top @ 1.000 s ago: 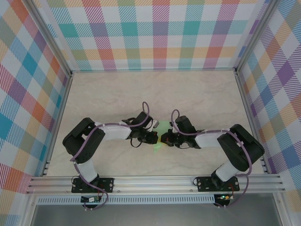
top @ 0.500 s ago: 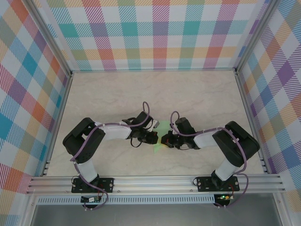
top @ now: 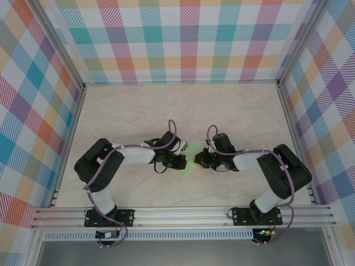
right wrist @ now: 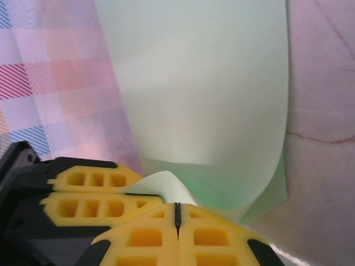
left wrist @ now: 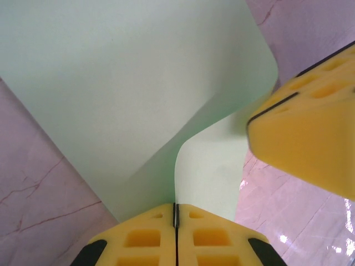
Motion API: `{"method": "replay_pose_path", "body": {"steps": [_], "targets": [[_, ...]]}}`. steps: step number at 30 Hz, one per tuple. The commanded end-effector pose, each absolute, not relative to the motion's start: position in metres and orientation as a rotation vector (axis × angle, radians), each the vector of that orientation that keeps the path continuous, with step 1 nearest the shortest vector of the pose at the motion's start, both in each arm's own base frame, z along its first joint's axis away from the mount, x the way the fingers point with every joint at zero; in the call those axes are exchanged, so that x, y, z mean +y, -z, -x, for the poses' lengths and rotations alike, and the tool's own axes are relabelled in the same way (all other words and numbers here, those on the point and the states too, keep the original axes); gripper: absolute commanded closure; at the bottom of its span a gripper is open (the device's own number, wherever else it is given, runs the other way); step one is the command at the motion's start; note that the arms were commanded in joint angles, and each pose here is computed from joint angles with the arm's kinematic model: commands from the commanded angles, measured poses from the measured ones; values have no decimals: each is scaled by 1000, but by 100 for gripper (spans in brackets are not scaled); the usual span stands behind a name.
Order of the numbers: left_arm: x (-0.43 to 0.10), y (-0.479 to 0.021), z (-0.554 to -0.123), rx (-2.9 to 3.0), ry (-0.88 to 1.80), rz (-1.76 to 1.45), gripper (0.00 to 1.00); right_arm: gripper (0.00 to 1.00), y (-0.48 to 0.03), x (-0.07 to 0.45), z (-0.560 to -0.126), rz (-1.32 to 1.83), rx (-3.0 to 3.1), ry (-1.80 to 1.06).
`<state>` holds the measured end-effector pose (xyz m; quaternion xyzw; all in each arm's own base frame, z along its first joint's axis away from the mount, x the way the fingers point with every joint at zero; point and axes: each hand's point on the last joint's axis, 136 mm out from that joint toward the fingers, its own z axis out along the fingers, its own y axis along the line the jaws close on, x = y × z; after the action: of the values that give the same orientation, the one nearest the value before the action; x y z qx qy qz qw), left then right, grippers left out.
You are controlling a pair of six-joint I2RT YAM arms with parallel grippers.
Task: Fold a paper plane with a square sheet of paper (pick it up from the middle)
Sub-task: Third fold the triangle at the center of the table.
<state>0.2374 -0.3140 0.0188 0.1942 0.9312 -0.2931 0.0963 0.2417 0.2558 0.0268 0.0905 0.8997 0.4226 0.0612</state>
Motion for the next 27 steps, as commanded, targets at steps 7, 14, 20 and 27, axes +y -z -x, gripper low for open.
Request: {"method": "replay_pose_path", "body": {"steps": [7, 14, 20, 27], "targets": [[-294, 11, -222, 2886, 755, -587, 94, 100, -5, 249, -235, -274, 2795, -1221], [-291, 12, -221, 2889, 739, -588, 94, 100, -53, 253, -254, -204, 2710, -1231], [-291, 15, -221, 2896, 738, -585, 94, 100, -50, 249, -262, -242, 2713, -1240], [-291, 14, -221, 2895, 736, -586, 94, 100, -17, 240, -258, -304, 2771, -1183]]}}
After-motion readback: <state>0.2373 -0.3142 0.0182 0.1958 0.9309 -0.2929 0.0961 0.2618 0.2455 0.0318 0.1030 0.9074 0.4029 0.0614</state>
